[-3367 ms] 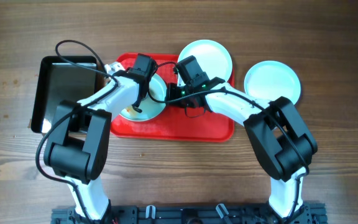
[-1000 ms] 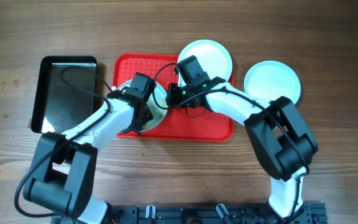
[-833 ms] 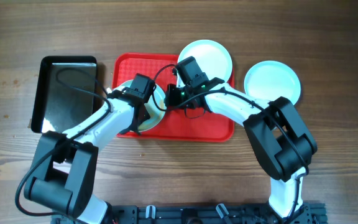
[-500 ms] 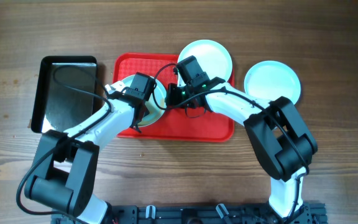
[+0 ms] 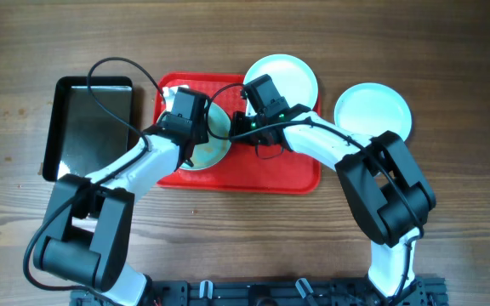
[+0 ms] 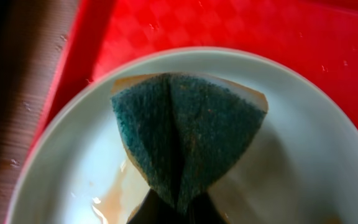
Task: Clean dirty plates on tray and stack at the side
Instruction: 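Scrub the plate's left side with the sponge in the left gripper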
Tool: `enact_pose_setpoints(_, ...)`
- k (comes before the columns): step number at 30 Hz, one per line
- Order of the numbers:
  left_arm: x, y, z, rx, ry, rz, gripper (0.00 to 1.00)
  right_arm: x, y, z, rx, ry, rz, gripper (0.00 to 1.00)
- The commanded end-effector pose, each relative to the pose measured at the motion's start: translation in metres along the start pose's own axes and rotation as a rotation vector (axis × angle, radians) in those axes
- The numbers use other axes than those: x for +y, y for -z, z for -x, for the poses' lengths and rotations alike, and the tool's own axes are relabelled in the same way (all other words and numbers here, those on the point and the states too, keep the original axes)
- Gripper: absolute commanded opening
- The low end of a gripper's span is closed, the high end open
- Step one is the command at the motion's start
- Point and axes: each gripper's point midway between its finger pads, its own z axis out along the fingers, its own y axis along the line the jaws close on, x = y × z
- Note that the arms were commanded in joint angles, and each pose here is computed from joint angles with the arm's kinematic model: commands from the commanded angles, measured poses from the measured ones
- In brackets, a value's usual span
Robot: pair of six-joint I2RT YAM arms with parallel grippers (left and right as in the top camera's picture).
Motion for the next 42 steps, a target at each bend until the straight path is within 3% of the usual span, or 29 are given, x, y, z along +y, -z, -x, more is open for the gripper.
enact_pose_setpoints(1,0.022,0.001,0.010,-0.039,-0.013,0.122,0.04,-0.011,-0.009,-0.007,0.019,0.002,-0.034,0.04)
enact_pose_setpoints(5,0.031,0.013,-0.005,0.053,0.099,0.160,0.04,-0.011,-0.009,-0.007,0.019,0.002,-0.034,0.04)
enact_pose_setpoints(11,0.034,0.028,-0.073,0.351,0.236,0.161,0.04,-0.011,-0.009,-0.006,0.018,0.002,-0.033,0.04)
enact_pose_setpoints(15,0.008,0.032,-0.088,0.461,0.235,0.018,0.04,-0.011,-0.009,-0.007,0.019,0.002,-0.033,0.04)
enact_pose_setpoints(18,-0.024,0.035,-0.095,0.528,0.132,-0.181,0.04,-0.011,-0.009,-0.007,0.021,0.002,-0.031,0.04)
enact_pose_setpoints(24,-0.023,0.015,-0.080,0.453,0.137,-0.185,0.04,-0.011,-0.009,-0.007,0.023,0.001,-0.031,0.04)
enact_pose_setpoints(27,0.001,0.003,-0.060,0.363,0.249,-0.066,0.04,-0.011,-0.009,-0.008,0.023,0.001,-0.032,0.04)
enact_pose_setpoints(31,0.056,-0.007,-0.034,0.191,0.527,0.188,0.04,-0.011,-0.009,-0.008,0.023,0.001,-0.033,0.04)
enact_pose_setpoints(34,0.070,-0.008,-0.030,0.162,0.599,0.233,0.04,-0.011,-0.009,-0.008,0.023,0.001,-0.033,0.04)
enact_pose_setpoints(37,0.064,-0.008,-0.036,0.209,0.556,0.200,0.04,-0.011,-0.009,-0.007,0.023,0.001,-0.033,0.04)
enact_pose_setpoints(42,0.015,-0.001,-0.054,0.385,0.287,-0.106,0.04,-0.011,-0.009,-0.008,0.023,0.001,-0.032,0.04)
